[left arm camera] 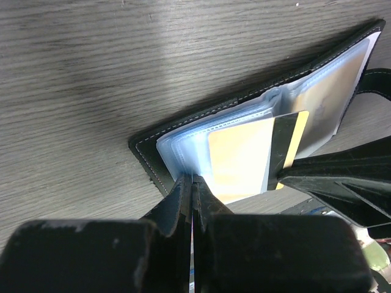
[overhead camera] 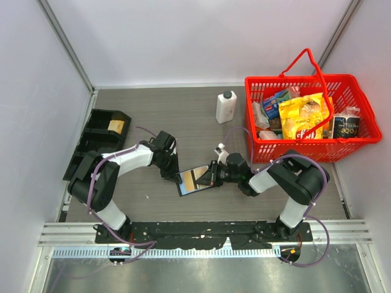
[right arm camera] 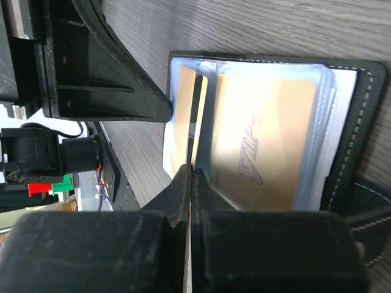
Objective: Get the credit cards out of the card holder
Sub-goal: Remove the credit card from the card holder, then place the credit card in the storage box, then remove the credit card from the card holder.
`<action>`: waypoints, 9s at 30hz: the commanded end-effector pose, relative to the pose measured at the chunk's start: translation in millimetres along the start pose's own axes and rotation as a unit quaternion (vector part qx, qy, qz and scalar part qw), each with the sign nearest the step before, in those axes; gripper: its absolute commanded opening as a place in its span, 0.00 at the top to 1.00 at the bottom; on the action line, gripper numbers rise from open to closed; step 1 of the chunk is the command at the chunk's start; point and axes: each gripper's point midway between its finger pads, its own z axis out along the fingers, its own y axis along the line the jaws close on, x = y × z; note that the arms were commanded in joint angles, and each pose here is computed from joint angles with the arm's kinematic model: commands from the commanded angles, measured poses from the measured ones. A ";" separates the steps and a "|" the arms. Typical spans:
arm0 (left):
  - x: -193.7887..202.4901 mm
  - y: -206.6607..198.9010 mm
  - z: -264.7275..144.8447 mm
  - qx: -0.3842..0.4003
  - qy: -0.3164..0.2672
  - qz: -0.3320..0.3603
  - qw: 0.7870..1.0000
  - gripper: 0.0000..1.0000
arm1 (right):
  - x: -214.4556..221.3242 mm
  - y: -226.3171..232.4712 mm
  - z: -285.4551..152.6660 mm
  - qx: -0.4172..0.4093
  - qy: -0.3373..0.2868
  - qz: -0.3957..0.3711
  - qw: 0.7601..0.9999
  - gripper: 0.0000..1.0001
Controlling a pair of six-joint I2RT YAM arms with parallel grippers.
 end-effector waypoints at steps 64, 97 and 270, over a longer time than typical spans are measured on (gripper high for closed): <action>-28.8 -113.7 -158.1 0.080 -0.432 0.374 0.817 0.10 | -107.8 96.4 -90.9 0.128 -0.128 -0.021 0.983 0.99; -9.5 -154.6 -99.9 -0.083 -0.532 0.527 0.658 0.88 | -102.9 127.8 -91.3 0.092 -0.134 0.047 0.986 0.99; 3.2 -5.6 0.2 -0.134 -0.050 0.165 0.976 0.72 | -9.9 -0.3 -21.9 0.242 0.050 -0.170 0.954 0.57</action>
